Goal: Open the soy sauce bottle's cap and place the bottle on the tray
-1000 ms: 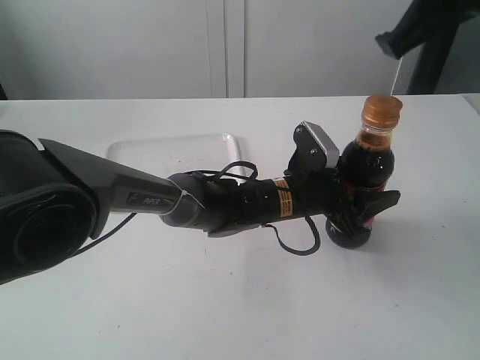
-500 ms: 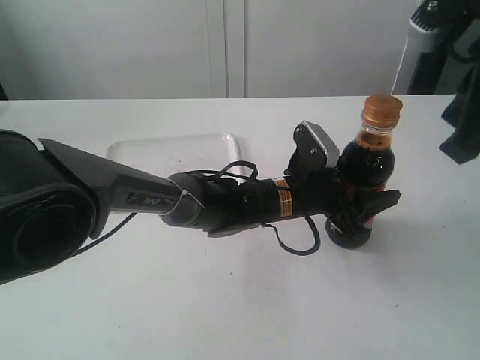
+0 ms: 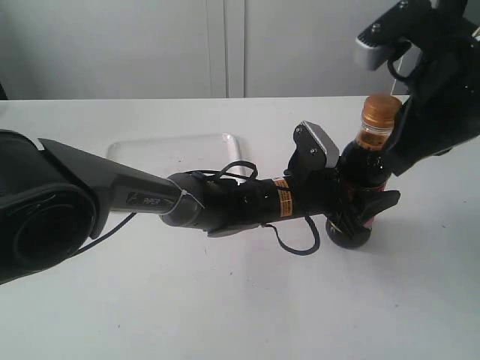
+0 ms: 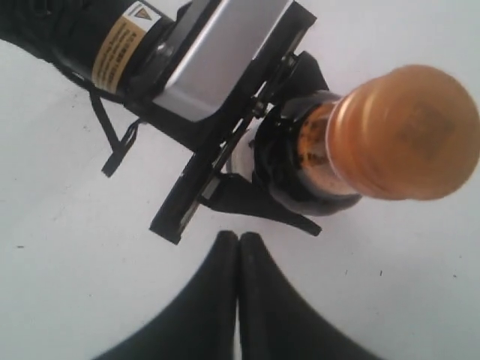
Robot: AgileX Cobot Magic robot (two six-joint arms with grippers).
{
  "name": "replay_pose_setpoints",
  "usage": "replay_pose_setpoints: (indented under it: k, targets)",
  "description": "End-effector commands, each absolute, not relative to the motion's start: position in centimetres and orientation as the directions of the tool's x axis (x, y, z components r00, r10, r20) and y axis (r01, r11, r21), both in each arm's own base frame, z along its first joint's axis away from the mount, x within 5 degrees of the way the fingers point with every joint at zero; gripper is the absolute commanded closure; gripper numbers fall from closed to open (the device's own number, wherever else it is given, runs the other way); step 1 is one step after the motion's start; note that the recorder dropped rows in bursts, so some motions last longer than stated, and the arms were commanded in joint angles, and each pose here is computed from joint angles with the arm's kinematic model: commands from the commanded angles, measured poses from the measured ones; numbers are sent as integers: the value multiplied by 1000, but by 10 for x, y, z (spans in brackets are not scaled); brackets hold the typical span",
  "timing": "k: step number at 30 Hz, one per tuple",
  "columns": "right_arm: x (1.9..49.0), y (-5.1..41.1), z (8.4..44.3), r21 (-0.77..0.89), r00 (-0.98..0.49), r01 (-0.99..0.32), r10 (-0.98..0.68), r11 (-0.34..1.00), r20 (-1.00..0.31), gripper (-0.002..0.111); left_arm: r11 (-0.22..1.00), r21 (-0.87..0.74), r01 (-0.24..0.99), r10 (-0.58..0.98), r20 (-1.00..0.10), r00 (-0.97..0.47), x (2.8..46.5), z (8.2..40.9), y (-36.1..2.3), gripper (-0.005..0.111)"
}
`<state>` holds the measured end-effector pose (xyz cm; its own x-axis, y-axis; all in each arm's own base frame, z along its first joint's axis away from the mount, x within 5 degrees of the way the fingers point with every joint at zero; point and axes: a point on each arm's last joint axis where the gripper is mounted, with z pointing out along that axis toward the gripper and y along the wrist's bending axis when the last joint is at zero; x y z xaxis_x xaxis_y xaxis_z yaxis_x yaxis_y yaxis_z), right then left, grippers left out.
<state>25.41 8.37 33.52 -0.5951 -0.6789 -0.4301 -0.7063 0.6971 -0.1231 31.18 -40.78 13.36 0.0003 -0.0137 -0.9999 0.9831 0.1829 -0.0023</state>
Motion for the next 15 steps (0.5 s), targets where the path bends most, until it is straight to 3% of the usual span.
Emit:
replay_pose_setpoints:
  k: [1,11,15]
  targets:
    - [263,84,344,-174,-576,-675,-659,717,-484,108,165,-15,986,6,-1000,-16,308,132,-409,107]
    - [276,83,362,-255,-532,-595,-611,762,-586,108,164,-12,986,7,-1000,-13,308,132,-409,107]
    - [273,82,361,-233,-558,-609,-619,758,-553,108,164,-12,986,7,-1000,-13,308,132,-409,107]
